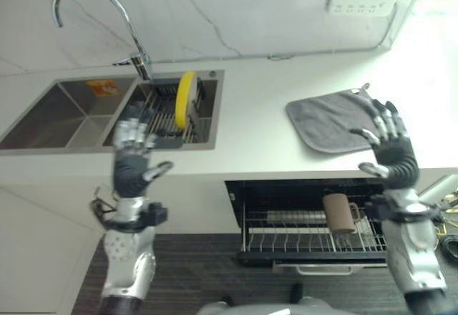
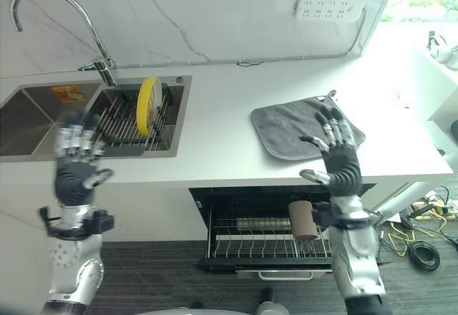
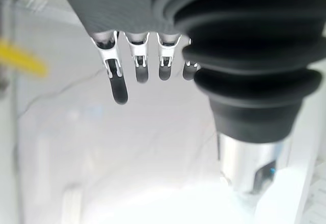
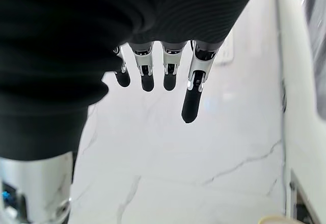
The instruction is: Place the dishes in the dishwasher.
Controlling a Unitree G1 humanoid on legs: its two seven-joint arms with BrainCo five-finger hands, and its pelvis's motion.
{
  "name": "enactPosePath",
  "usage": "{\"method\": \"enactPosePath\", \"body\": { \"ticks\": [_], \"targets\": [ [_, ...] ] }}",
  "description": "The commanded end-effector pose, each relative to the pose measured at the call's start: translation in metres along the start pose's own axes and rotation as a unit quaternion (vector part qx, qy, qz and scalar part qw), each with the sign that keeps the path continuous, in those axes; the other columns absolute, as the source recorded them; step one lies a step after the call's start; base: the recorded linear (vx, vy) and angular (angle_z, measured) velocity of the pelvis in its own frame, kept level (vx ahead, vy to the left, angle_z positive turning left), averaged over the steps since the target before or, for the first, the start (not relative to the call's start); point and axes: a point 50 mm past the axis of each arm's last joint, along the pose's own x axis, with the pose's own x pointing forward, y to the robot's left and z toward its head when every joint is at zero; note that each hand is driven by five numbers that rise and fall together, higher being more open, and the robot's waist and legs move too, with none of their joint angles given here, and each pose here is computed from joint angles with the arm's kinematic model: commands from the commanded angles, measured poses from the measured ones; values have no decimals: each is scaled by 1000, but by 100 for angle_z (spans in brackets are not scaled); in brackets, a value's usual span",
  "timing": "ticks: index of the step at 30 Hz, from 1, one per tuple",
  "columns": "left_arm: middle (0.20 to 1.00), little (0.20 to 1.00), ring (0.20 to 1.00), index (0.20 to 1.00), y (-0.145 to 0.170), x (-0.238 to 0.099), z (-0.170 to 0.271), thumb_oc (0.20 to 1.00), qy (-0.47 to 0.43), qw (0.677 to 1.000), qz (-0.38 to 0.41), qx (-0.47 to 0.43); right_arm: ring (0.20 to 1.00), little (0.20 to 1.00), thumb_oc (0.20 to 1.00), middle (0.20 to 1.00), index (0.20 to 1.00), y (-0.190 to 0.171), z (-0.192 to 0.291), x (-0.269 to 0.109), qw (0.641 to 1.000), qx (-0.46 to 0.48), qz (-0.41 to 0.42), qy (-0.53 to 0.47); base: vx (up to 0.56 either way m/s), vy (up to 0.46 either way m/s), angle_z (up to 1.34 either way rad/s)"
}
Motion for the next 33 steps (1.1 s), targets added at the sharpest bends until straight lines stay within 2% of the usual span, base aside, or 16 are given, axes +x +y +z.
{"method": "enactPosePath", "body": {
  "ticks": [1,12,16,19,23,26,27,28,30,33],
  "targets": [
    [1000,1000,1000,1000,5,23,20,1000,-67,997,-28,18,1000,1000,1000,1000,1000,1,11,18,999,13,-8,-45,23,-85,1],
    [1000,1000,1000,1000,13,15,18,1000,-49,998,1,28,1000,1000,1000,1000,1000,8,-2,7,999,34,-14,1,34,-57,0],
    [1000,1000,1000,1000,6,21,19,1000,-61,998,-17,28,1000,1000,1000,1000,1000,5,7,10,999,19,-12,-23,-110,146,-2],
    [1000,1000,1000,1000,0,30,18,1000,-78,997,-17,10,1000,1000,1000,1000,1000,2,14,24,999,3,-19,-50,-182,556,-3],
    [1000,1000,1000,1000,-3,28,22,1000,-111,993,-25,17,1000,1000,1000,1000,1000,-4,33,41,996,-29,-20,-80,-82,1039,-8],
    [1000,1000,1000,1000,-1,25,17,1000,-87,996,-37,7,1000,1000,1000,1000,1000,-18,38,33,993,-15,-60,-99,43,917,-21],
    [1000,1000,1000,1000,-1,25,17,1000,-87,996,-37,7,1000,1000,1000,1000,1000,-18,38,33,993,-15,-60,-99,51,678,-59],
    [1000,1000,1000,1000,-3,23,13,1000,-62,997,-33,44,1000,1000,1000,1000,1000,-13,27,25,996,14,-38,-75,-88,591,-81],
    [1000,1000,1000,1000,5,21,22,1000,-74,994,-34,71,1000,1000,1000,1000,1000,-6,29,25,994,12,-18,-108,-212,555,-176],
    [1000,1000,1000,1000,12,29,27,1000,-76,994,-38,75,1000,1000,1000,1000,1000,-4,39,21,989,32,-35,-140,-152,203,-89]
  ]
}}
